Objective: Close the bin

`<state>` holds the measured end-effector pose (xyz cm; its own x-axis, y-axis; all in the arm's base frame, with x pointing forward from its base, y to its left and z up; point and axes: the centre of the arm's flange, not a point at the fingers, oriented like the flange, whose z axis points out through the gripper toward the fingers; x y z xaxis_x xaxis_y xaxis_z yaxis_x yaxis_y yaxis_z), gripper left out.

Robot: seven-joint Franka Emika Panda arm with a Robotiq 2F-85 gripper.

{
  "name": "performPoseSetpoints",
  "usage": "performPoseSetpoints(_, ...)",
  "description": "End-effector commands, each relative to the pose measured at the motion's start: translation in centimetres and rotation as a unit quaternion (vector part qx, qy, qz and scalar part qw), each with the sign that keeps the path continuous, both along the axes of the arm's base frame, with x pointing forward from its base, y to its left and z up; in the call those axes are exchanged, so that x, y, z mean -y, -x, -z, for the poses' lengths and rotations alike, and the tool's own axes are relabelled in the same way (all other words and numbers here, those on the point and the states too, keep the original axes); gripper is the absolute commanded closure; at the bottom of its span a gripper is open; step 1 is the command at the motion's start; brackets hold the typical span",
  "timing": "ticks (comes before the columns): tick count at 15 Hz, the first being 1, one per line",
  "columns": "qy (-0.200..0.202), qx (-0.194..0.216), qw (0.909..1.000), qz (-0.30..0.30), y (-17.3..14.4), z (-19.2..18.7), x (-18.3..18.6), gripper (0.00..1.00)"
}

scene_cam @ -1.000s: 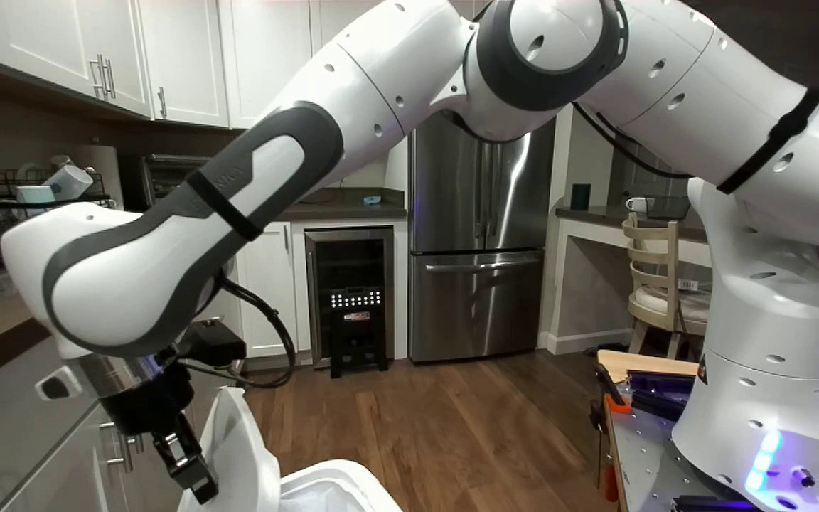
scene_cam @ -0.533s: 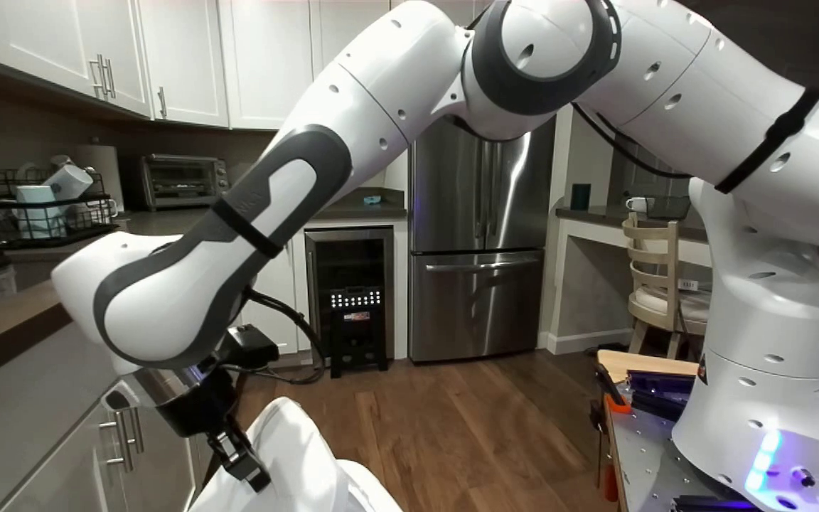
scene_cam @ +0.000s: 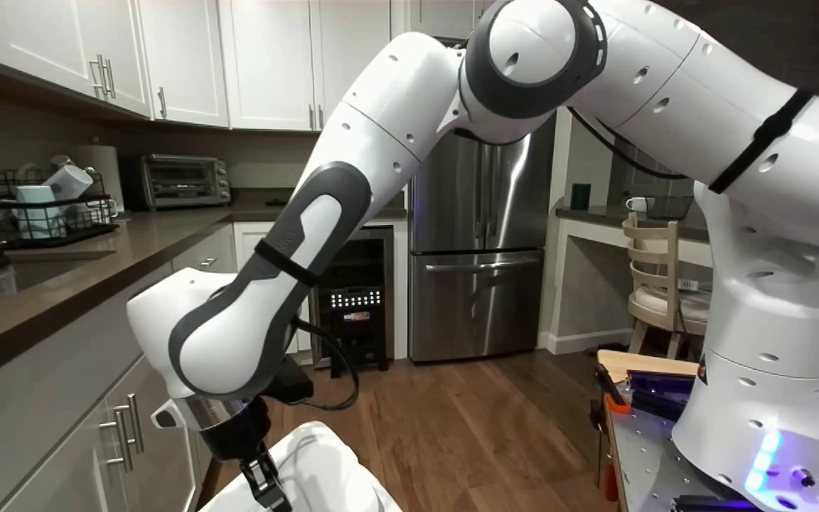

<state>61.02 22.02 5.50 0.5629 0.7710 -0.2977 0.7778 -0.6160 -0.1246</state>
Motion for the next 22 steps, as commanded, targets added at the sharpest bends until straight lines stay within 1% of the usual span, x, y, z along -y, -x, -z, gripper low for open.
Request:
performPoseSetpoints(1,-0.012,0.006,0.9994,0.031,2.4,1.1,2.1,0.92)
performPoseSetpoints(5,-0.020,0.011,0.9989,0.040,4.3,3.2,3.4,0.93)
performPoseSetpoints(9,-0.047,0.017,0.9968,0.062,6.4,6.2,4.1,0.93)
performPoseSetpoints(12,-0.059,0.018,0.9956,0.070,7.4,7.5,4.0,0.93)
performPoseSetpoints(14,-0.065,0.026,0.9952,0.068,6.8,6.8,3.6,0.92)
performPoseSetpoints(15,-0.067,0.023,0.9951,0.069,6.5,6.4,3.5,0.92)
performPoseSetpoints(18,-0.069,0.029,0.9958,0.053,5.7,4.6,2.1,0.93)
performPoseSetpoints(22,-0.076,0.036,0.9958,0.037,5.2,4.7,1.1,0.93)
